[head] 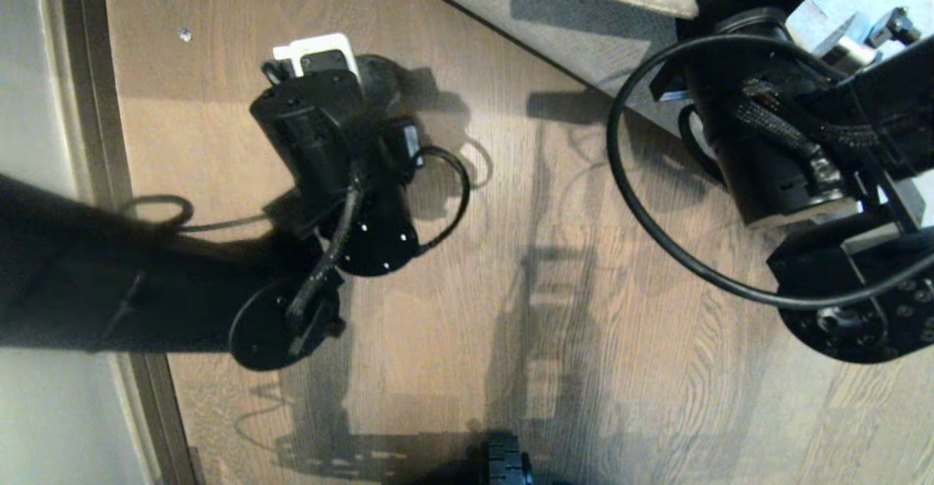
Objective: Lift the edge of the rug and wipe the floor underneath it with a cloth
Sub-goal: Wipe the floor under the carpet with a rag
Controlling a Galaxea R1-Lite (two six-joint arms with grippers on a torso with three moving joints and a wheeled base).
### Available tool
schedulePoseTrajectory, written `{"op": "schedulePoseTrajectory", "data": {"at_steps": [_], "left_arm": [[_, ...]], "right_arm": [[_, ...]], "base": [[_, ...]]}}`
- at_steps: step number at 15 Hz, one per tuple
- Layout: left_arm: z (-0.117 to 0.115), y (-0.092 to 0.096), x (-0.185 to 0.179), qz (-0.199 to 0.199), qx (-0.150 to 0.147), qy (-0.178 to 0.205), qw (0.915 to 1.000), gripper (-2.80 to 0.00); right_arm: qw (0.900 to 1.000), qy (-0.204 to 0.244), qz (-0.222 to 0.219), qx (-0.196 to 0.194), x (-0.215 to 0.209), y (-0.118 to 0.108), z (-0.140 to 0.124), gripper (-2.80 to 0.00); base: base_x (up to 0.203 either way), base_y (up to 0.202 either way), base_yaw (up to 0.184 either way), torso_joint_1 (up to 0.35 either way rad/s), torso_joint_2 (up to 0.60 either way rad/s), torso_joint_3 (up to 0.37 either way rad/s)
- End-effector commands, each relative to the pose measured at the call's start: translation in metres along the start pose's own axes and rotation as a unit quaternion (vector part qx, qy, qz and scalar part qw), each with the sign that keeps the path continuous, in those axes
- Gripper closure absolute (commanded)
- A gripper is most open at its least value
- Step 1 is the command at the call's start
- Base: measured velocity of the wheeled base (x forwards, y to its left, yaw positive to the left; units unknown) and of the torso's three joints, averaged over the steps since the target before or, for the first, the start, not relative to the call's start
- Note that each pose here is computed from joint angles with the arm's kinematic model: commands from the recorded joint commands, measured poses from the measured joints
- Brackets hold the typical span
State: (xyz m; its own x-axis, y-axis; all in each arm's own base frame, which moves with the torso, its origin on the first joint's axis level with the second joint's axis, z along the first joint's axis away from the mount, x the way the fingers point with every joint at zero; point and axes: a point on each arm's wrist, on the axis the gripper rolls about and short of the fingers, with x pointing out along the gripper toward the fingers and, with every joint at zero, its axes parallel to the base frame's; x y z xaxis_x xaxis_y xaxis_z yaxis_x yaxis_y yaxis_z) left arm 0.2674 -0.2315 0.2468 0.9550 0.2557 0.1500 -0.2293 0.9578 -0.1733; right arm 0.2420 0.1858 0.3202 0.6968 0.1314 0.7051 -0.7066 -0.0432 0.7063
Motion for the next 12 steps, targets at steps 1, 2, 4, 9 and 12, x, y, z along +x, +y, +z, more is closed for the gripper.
{"op": "schedulePoseTrajectory", "data": {"at_steps": [1,2,4,9,12], "left_arm": [[-0.003,-0.015,-0.053,-0.063,0.003,0.021,0.9978,0.00],[-0.013,-0.023,-0.063,-0.078,0.011,0.030,0.9964,0.00],[-0.029,-0.033,-0.065,-0.084,0.025,0.038,0.9954,0.00],[-0.049,-0.069,-0.051,-0.079,0.007,0.032,0.9963,0.00],[-0.054,-0.092,-0.039,-0.076,-0.013,0.020,0.9968,0.00]], "right_arm": [[1.000,-0.009,0.020,0.012,-0.001,0.007,0.003,0.00],[1.000,-0.008,0.019,0.013,-0.002,0.007,0.002,0.00],[1.000,-0.008,0.020,0.013,-0.001,0.007,0.002,0.00],[1.000,-0.006,0.017,0.007,-0.002,0.005,0.002,0.00],[1.000,0.000,0.016,0.004,-0.004,0.004,0.002,0.00]], "base": [[0.000,0.000,0.000,0.000,0.00,0.000],[0.000,0.000,0.000,0.000,0.00,0.000],[0.000,0.000,0.000,0.000,0.00,0.000],[0.000,0.000,0.000,0.000,0.00,0.000],[0.000,0.000,0.000,0.000,0.00,0.000]]}}
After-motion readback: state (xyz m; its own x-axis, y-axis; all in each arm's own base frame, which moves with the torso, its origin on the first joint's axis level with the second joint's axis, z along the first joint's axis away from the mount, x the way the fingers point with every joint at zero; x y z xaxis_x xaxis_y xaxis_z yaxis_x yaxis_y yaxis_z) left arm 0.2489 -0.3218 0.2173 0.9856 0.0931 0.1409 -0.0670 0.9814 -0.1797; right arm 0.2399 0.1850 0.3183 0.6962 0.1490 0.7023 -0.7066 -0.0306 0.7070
